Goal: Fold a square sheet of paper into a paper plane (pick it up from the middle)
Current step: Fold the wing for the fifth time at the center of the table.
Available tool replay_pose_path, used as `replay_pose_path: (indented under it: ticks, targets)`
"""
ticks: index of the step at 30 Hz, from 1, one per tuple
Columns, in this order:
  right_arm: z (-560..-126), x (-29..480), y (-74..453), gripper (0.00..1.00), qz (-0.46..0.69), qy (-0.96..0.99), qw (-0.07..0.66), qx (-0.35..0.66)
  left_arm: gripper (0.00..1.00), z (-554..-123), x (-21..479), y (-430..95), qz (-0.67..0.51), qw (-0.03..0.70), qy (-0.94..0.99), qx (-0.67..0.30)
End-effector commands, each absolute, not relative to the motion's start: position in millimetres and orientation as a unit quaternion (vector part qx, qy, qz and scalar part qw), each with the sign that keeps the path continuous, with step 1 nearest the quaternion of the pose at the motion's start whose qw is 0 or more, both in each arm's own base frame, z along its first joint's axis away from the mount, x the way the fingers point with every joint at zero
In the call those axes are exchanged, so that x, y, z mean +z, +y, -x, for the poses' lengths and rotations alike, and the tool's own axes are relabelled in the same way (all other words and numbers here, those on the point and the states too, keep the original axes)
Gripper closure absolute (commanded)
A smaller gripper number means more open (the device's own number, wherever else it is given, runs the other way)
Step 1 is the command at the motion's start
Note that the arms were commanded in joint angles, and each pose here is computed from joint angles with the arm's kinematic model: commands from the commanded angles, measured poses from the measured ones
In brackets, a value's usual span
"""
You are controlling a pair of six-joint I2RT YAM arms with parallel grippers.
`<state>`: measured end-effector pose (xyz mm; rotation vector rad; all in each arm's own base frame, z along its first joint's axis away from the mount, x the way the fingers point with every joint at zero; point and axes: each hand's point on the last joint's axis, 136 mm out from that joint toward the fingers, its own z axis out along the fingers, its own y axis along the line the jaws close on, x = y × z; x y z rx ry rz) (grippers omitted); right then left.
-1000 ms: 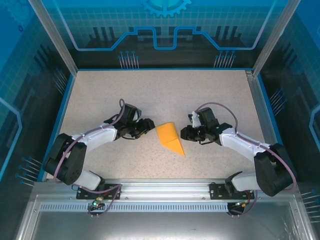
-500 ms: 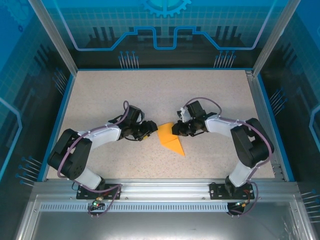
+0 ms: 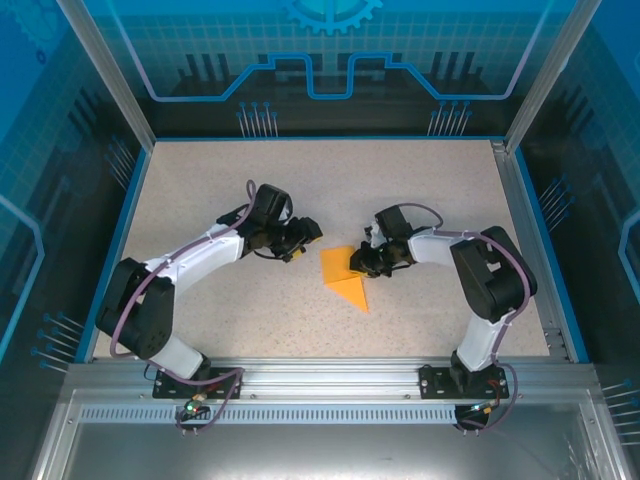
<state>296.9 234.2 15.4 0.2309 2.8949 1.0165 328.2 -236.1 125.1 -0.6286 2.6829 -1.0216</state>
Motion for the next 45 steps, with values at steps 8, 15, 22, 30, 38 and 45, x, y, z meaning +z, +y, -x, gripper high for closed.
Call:
replay_pose_path:
  ticks: [8, 15, 22, 30, 38, 45]
  targets:
    - [-313, 86, 236, 0.74, -0.062, 0.923, 0.127, 0.358, 0.4, -317, 124, -229, 0.162, 0.13, 0.919, -0.335]
    - [-274, 89, 234, 0.78, 0.004, 0.93, 0.106, 0.353, 0.36, -316, 129, -242, 0.145, 0.128, 0.905, -0.378]
    - [-242, 77, 241, 0.85, 0.045, 0.933, 0.067, 0.349, 0.36, -318, 119, -257, 0.145, 0.105, 0.901, -0.395]
    - [-243, 48, 233, 0.85, 0.034, 0.946, 0.048, 0.32, 0.36, -319, 97, -263, 0.153, 0.079, 0.907, -0.386]
    - [-250, 25, 223, 0.85, 0.019, 0.946, 0.037, 0.322, 0.37, -313, 78, -266, 0.162, 0.059, 0.912, -0.373]
    - [-247, -3, 213, 0.85, -0.006, 0.947, 0.018, 0.321, 0.37, -305, 65, -267, 0.165, 0.045, 0.918, -0.359]
